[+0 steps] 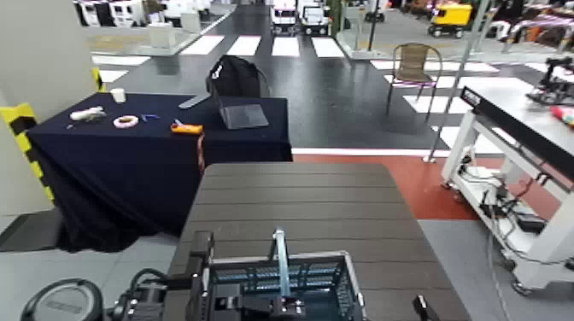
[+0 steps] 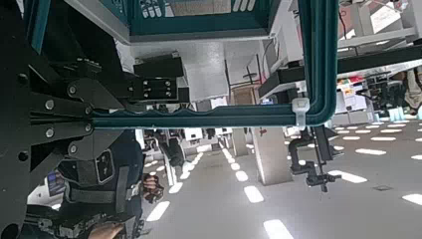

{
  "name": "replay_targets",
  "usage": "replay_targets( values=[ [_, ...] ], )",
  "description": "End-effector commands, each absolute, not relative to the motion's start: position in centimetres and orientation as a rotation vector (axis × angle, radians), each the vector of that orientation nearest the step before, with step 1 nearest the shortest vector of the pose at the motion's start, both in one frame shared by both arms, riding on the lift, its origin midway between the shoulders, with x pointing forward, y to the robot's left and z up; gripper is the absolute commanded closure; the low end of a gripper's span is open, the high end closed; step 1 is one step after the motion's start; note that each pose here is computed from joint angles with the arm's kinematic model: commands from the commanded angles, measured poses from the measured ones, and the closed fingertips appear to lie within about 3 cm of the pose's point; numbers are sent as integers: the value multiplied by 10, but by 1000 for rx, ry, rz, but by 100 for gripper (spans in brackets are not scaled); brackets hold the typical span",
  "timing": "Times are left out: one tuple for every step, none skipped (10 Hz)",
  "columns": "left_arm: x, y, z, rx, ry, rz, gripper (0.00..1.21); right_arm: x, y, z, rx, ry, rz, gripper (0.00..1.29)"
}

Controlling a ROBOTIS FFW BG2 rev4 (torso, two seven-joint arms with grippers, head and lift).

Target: Place the crate on the table.

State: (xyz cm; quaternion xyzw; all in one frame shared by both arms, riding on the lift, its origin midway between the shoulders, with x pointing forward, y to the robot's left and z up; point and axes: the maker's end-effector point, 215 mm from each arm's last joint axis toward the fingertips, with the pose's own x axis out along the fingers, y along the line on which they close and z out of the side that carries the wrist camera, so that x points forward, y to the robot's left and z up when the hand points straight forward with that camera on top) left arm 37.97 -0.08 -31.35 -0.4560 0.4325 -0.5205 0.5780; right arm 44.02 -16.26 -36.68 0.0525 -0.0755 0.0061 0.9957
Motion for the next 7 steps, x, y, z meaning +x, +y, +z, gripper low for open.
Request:
replay_targets(
  values=[
    [380,-1,-313,-1069,1010,-1219,120,440,-162,-367,106,-150,13,13],
    [380,-1,-313,-1070,1010,-1217,121,440,-162,-367,106,-152,13,13],
    [380,-1,-313,-1073,1007,-1216,120,440,-162,-366,108,-152,12,13],
    [381,-1,-313,-1074,1006,-1215,120,441,-161,-366,108,-153,13,13],
    [384,-1,-312,-1080,996,-1211,121,440,-160,-366,108,-151,15,13],
    [388,-3,-309,-1085,983,-1211,120,440,-160,-367,108,-151,15,13],
    [394,-3,-308,-1094,976,-1205,120,440,-159,-366,110,-153,15,13]
  ],
)
